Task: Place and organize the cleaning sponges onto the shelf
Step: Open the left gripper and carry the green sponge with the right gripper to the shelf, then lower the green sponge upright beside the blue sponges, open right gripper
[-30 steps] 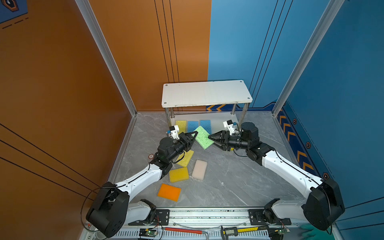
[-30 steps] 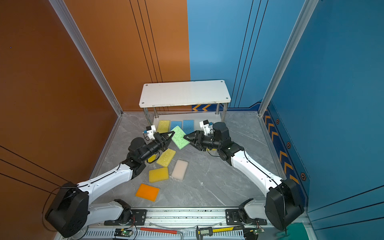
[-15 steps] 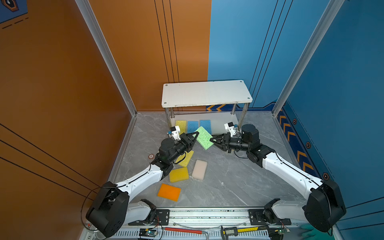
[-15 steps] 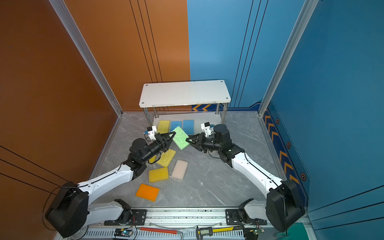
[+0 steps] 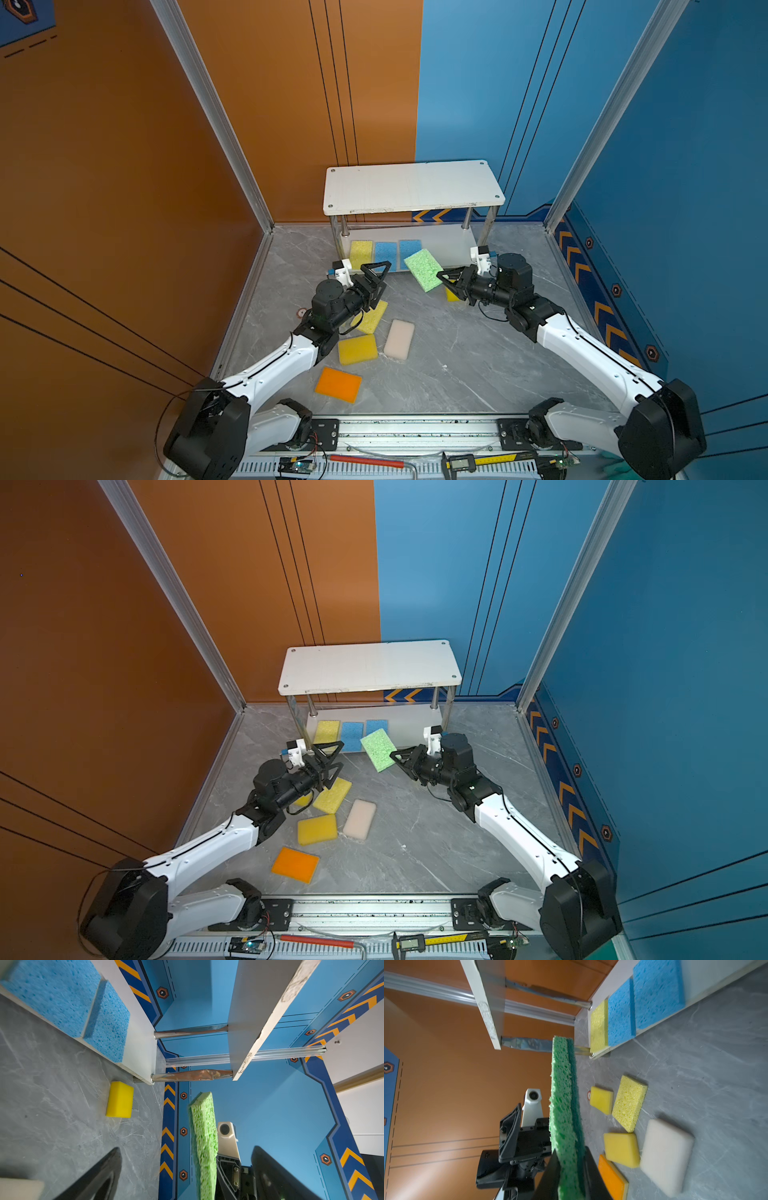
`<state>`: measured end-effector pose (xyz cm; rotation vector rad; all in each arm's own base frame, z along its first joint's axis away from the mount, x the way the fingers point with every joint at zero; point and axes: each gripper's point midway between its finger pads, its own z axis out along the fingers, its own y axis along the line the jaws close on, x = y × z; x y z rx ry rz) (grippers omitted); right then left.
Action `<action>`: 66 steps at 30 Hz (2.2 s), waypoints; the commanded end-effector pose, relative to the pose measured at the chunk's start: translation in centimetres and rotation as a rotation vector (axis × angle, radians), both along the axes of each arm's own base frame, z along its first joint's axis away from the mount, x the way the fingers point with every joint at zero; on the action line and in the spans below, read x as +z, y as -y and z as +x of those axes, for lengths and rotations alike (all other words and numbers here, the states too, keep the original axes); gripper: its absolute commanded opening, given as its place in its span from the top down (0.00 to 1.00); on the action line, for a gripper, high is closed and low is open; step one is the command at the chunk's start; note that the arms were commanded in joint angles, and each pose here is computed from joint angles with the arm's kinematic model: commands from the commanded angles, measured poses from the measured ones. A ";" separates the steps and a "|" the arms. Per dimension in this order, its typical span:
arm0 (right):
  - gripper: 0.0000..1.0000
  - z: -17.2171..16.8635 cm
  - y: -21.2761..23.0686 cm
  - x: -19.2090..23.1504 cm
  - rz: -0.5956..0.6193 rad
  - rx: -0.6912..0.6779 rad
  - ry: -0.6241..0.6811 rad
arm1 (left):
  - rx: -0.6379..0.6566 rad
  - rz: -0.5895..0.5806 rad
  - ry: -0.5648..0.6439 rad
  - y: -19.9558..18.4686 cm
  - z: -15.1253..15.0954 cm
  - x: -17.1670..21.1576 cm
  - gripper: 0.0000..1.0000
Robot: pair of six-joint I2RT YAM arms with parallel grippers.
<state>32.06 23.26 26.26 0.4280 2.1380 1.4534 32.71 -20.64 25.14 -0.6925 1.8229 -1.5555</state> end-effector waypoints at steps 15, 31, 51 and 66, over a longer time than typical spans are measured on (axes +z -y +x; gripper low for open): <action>0.81 9.7 3.8 -6.1 -0.435 -0.349 0.068 | 0.086 0.351 -0.243 -10.8 -10.0 -5.1 0.02; 0.80 16.0 2.0 -10.6 -0.533 -0.362 0.069 | 0.055 0.267 -0.249 -12.4 -9.7 -4.1 0.02; 0.79 17.3 1.8 -15.1 -0.573 -0.307 -0.031 | 0.084 0.205 -0.273 -13.5 -9.8 -4.9 0.02; 0.78 17.4 1.2 -16.6 -0.528 -0.257 -0.066 | 0.121 0.180 -0.276 -13.9 -10.2 -5.1 0.02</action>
